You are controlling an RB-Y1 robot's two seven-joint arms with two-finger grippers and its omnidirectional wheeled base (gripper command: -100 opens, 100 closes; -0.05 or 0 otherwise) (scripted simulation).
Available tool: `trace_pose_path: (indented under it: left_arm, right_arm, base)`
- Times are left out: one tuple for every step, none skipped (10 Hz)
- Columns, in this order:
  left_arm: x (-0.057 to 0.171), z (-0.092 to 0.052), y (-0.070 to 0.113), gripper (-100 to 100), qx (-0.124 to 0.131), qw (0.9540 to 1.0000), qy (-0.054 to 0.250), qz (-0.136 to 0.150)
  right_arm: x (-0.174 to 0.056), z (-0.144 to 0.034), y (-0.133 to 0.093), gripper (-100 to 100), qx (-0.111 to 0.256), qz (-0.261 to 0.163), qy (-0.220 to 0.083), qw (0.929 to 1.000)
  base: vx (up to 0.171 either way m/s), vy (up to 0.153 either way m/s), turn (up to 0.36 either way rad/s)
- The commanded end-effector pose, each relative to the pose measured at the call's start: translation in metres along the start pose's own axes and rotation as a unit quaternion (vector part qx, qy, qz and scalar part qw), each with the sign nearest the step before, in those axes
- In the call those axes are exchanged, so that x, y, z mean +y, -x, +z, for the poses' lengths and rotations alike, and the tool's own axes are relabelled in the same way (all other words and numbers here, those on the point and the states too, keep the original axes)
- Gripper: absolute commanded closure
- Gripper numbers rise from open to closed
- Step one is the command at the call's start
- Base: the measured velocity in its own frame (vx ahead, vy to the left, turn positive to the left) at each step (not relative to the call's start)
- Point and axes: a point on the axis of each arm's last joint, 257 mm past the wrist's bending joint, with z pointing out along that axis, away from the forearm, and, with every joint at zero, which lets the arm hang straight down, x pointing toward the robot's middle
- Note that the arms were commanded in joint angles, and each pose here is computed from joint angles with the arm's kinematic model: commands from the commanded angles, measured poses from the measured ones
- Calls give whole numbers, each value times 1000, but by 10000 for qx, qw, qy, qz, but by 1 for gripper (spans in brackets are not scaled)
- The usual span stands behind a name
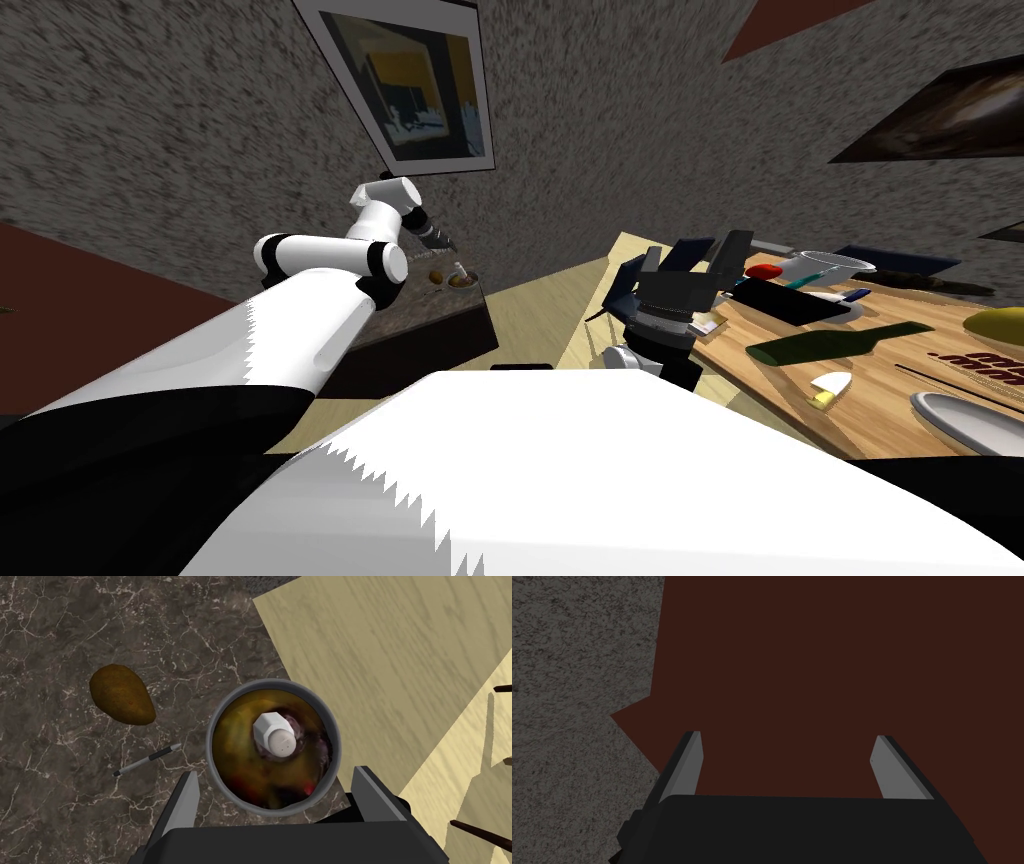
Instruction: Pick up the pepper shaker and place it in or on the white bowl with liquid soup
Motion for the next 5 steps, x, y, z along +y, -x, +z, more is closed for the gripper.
trace_pose_path:
  left_arm:
    - [0,0,0,0,0,10000,0,0]
    - [0,0,0,0,0,10000,0,0]
    - [0,0,0,0,0,10000,0,0]
    - [0,0,0,0,0,10000,0,0]
    - [0,0,0,0,0,10000,0,0]
  right_arm:
    - [0,0,0,0,0,0,0,10000]
    - [0,0,0,0,0,0,0,10000]
    - [0,0,0,0,0,0,0,10000]
    - [0,0,0,0,0,0,0,10000]
    - [0,0,0,0,0,0,0,10000]
  base:
    - [0,0,0]
    - [0,0,0]
    - [0,0,0]
    - [0,0,0]
    - [0,0,0]
